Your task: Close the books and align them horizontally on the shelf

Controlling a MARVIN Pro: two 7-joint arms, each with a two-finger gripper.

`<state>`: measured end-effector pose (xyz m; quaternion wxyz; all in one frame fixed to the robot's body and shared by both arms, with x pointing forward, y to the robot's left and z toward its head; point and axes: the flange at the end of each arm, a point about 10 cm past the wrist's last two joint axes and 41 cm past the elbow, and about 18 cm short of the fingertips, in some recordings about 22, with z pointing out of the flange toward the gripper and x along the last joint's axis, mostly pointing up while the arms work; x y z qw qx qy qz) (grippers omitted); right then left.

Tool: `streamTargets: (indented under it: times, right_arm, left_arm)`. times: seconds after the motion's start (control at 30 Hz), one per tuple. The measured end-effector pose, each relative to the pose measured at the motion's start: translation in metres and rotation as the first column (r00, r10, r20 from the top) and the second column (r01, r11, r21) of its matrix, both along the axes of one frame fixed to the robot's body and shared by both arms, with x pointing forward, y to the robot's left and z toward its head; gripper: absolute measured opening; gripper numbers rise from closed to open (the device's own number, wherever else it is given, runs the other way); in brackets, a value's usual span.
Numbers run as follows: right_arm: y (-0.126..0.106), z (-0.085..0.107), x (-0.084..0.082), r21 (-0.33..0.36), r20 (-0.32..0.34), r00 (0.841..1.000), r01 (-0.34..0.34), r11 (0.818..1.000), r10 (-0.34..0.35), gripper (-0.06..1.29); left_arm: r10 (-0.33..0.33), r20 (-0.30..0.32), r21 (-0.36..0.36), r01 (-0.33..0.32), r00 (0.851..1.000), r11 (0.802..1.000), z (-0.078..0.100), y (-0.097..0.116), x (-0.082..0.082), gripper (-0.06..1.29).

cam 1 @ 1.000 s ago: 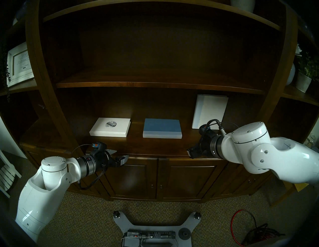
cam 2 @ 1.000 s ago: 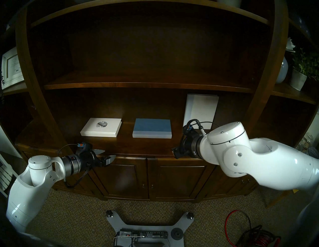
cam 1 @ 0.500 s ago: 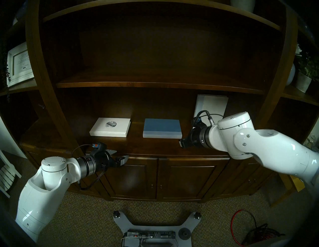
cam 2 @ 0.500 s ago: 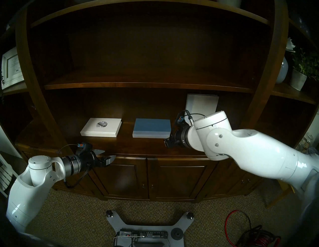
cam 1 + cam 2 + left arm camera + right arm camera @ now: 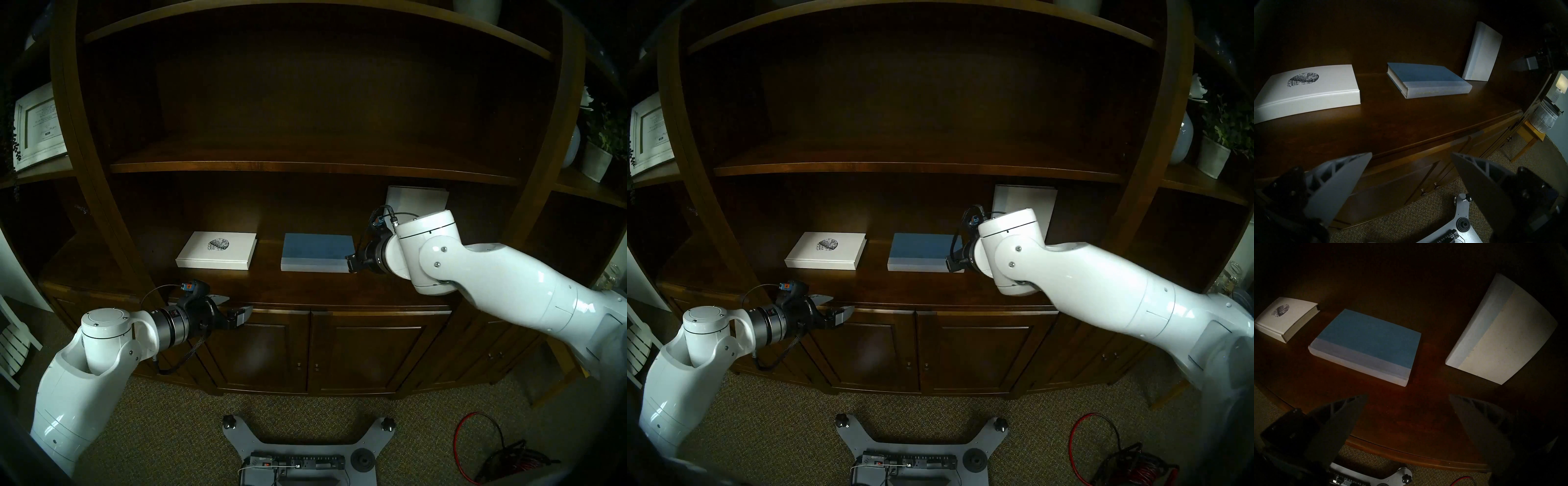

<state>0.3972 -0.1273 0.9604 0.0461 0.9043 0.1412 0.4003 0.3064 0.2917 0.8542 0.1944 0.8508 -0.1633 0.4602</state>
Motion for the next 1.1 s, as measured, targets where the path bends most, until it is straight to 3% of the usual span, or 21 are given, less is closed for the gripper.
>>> streamTargets:
  times: [0.63,1.1]
  right_arm:
    - [0.042,-0.013,0.045,-0.024,0.056,0.994,0.093,0.995,-0.091,1.24]
    - [0.054,-0.032,0.076,-0.08,0.072,0.983,0.174,0.982,-0.168,1.24]
  left_arm:
    - [0.0,-0.002,0.0,0.0,1.0,1.0,0.0,0.0,0.0,1.26]
    - [0.0,-0.002,0.0,0.0,1.0,1.0,-0.001,0.0,0.0,1.26]
